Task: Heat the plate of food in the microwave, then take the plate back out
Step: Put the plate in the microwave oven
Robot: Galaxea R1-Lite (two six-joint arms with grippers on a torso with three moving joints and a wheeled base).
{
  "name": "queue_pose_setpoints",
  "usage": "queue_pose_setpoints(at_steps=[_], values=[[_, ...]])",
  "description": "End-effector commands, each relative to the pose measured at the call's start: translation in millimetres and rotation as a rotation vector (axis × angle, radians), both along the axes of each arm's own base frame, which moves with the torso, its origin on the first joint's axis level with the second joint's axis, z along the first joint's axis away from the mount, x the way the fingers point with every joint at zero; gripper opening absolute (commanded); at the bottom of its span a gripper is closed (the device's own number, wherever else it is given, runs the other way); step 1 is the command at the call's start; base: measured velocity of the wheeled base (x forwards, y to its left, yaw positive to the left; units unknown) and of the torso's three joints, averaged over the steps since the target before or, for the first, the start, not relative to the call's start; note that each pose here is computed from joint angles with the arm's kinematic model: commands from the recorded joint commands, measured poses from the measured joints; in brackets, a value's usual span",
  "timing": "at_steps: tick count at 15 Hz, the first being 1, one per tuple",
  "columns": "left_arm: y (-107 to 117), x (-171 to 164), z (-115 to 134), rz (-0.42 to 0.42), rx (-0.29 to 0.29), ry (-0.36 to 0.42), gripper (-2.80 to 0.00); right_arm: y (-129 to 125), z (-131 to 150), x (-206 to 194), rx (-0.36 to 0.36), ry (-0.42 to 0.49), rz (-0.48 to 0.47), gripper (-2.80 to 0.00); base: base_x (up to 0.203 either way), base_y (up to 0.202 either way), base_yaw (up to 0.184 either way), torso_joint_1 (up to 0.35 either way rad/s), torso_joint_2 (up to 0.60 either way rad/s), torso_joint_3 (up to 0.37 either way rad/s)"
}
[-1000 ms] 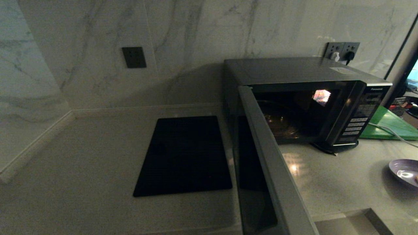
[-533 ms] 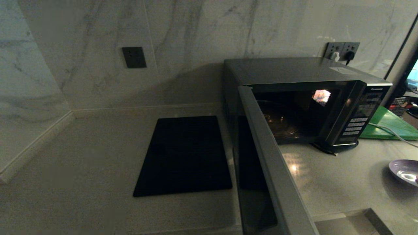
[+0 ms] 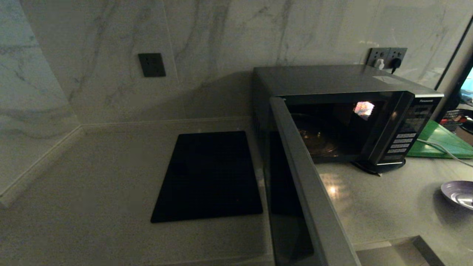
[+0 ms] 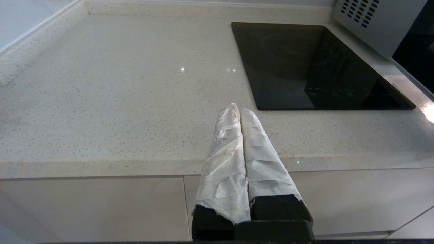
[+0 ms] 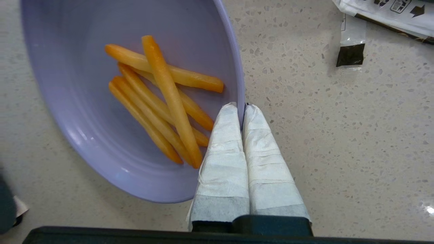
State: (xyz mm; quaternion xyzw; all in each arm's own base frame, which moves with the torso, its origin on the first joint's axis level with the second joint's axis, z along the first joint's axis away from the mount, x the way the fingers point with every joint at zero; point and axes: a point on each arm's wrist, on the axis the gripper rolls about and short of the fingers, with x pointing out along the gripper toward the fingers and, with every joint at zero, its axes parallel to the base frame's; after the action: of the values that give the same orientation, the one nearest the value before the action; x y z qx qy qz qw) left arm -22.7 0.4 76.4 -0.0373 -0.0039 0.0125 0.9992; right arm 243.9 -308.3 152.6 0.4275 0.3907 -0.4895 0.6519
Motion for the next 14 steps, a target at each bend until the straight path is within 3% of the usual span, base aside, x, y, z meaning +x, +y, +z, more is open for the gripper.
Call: queue_pose_setpoints(at_steps=[1, 11, 14], values=[[0, 0, 0, 0.001, -0.001, -0.001, -2.80, 3, 6, -2, 0.001, -0.026, 0.006, -2.80, 0.000, 0.000, 0.000, 0.000, 0.00, 0.000], [0, 0, 0, 0.001, -0.001, -0.001, -2.80, 13, 21, -8, 0.013, -0.099, 0.033, -2.80, 0.000, 0.000, 0.000, 0.000, 0.00, 0.000], [0, 0, 0, 0.001, -0.001, 0.001, -2.80, 23, 36, -19, 0.037, -0.181, 0.059, -2.80, 0.000, 0.000, 0.000, 0.000, 0.00, 0.000]])
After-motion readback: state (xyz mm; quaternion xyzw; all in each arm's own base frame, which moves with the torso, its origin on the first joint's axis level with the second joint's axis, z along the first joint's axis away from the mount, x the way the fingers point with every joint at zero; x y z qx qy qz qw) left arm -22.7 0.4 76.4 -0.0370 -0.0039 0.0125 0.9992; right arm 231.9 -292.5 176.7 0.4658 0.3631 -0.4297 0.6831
